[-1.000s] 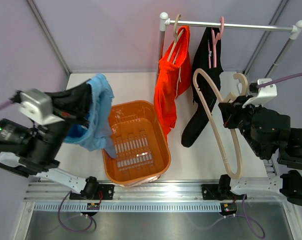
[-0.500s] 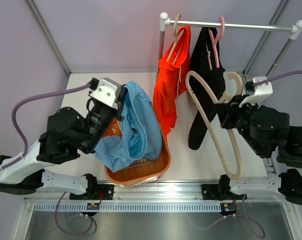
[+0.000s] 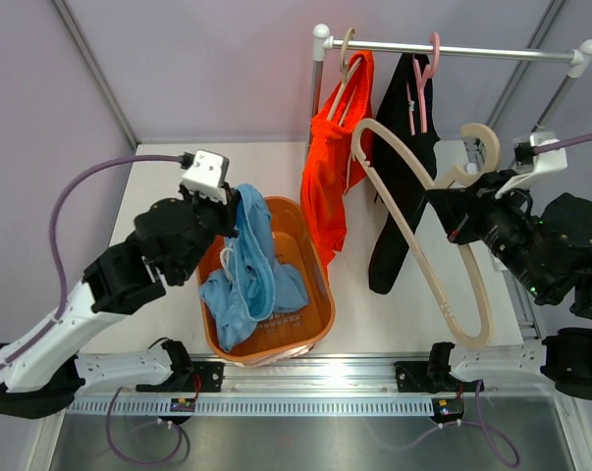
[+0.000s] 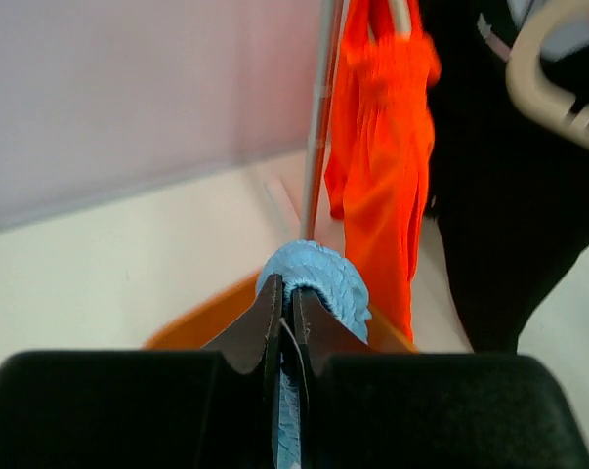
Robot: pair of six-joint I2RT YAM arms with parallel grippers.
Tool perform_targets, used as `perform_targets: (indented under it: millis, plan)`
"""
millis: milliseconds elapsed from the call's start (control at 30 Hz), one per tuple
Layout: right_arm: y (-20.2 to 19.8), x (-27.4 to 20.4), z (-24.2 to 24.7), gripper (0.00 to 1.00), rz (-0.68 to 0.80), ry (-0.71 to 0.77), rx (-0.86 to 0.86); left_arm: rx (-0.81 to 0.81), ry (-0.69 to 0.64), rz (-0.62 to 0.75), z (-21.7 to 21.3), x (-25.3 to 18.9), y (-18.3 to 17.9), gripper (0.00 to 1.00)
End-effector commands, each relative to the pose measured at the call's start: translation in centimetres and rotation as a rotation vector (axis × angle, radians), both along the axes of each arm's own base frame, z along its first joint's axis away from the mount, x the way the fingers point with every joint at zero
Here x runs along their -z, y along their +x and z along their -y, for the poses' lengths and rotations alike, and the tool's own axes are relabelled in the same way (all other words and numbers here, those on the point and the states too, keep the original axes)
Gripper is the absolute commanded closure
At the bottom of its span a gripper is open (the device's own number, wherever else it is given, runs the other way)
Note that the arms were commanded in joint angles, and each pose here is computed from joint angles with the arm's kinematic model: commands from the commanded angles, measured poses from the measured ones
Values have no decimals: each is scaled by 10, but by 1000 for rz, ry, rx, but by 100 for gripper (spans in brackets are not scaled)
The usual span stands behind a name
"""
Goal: Remove the shorts from the hanger
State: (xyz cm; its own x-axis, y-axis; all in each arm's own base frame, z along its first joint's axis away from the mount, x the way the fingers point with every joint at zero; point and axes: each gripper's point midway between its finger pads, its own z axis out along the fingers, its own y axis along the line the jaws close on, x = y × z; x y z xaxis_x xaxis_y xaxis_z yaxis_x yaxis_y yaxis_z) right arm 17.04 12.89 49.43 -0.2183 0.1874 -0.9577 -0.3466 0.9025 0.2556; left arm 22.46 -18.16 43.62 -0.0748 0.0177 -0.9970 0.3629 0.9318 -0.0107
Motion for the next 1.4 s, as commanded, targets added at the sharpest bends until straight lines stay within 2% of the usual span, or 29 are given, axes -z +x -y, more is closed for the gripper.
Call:
perform_targets:
  millis: [0,167,267,333,433,467,500,567,600,733,967,1067,1100,1167,1367]
  plan:
    - [-1,-32,7,100,72,59,-12,71,-92,-163,19,45,7,96]
    - [3,-45,21,100,109,58,47,61,-103,-326,23,109,17,97]
    - [6,-43,44,100,116,51,137,68,-125,-362,23,128,12,85]
    - [4,-45,59,100,131,71,165,78,-116,-400,25,148,11,82]
    - [0,-50,81,100,150,99,201,93,-97,-431,28,167,8,68]
    - [-1,-51,86,100,155,106,211,96,-95,-438,28,171,7,60]
    - [-3,-54,98,100,163,124,232,100,-95,-441,29,173,7,43]
    - [-5,-56,112,100,173,131,251,102,-96,-439,28,177,6,34]
    - [-9,-58,125,100,179,147,268,104,-98,-437,27,178,5,22]
    - [-13,-55,145,100,183,140,297,97,-94,-431,24,181,5,5]
    - [-7,-30,161,100,164,28,434,125,-114,-420,24,178,-2,2]
    - [2,-32,148,100,184,-13,487,146,-132,-411,23,174,-7,1]
    - [5,-28,142,100,189,-86,487,150,-136,-408,22,173,-8,1]
    - [11,-27,123,100,185,-125,466,185,-131,-407,24,170,-14,1]
    - [23,-35,92,100,192,-159,446,221,-133,-413,24,168,-22,1]
